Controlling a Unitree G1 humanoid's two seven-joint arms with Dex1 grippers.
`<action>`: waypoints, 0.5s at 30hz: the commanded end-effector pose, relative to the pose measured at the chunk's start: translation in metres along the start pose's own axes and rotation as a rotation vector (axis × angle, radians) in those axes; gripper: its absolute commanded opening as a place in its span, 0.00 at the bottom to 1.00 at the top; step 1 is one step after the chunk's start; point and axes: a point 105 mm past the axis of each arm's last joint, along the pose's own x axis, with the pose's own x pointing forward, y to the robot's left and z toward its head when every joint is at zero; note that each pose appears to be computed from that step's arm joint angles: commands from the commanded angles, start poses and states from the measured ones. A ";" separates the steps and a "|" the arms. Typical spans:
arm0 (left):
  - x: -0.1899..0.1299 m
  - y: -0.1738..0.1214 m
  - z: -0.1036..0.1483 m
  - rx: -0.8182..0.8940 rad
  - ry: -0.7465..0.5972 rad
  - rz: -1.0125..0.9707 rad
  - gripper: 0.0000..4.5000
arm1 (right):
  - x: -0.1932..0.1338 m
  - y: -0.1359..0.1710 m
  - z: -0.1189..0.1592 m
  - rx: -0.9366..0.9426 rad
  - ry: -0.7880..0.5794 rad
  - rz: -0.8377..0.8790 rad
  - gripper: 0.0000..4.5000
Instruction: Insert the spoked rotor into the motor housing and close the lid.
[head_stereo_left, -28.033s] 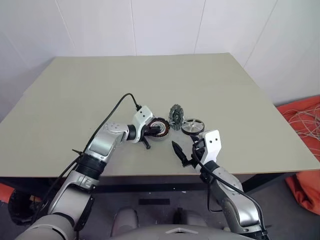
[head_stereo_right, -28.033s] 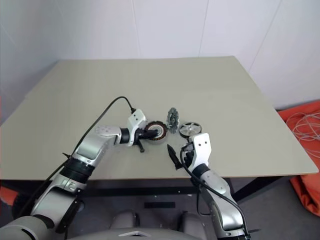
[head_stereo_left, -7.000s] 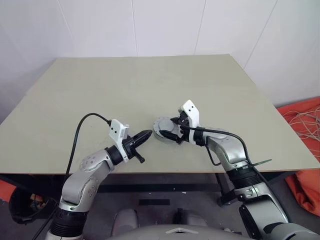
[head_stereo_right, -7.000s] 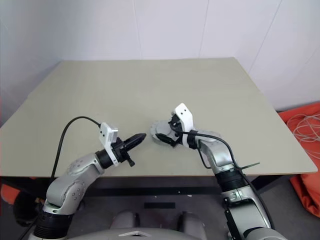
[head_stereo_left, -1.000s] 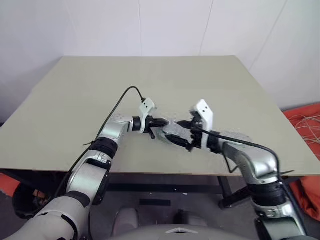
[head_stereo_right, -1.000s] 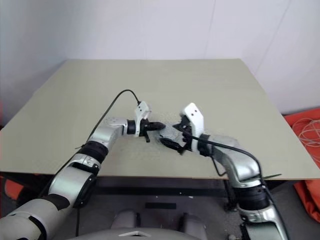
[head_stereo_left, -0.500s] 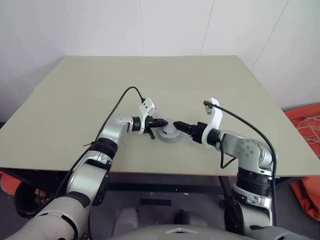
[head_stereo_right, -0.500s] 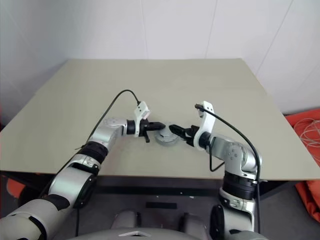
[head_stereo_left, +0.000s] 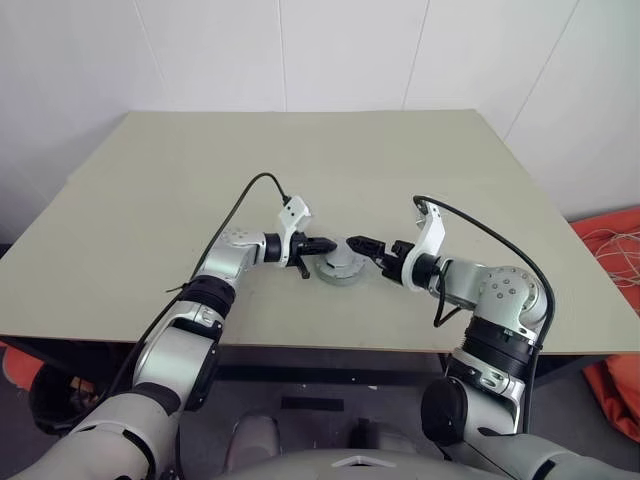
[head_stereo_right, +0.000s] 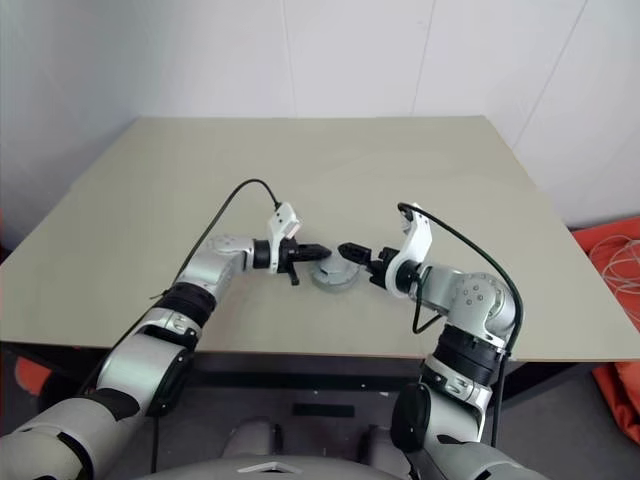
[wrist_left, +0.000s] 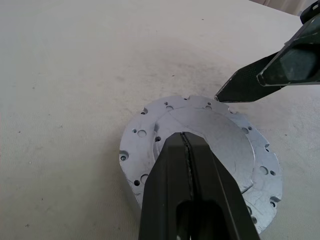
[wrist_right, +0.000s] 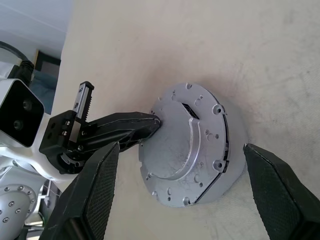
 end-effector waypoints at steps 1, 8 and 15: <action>-0.001 0.002 -0.009 -0.009 0.048 0.009 0.00 | 0.001 0.006 0.004 -0.002 -0.006 0.014 0.99; 0.000 0.001 -0.009 -0.008 0.047 0.005 0.00 | 0.005 0.005 -0.005 0.015 0.019 0.013 0.99; 0.001 0.001 -0.008 -0.011 0.045 0.004 0.00 | 0.009 0.004 -0.012 0.030 0.044 0.004 0.99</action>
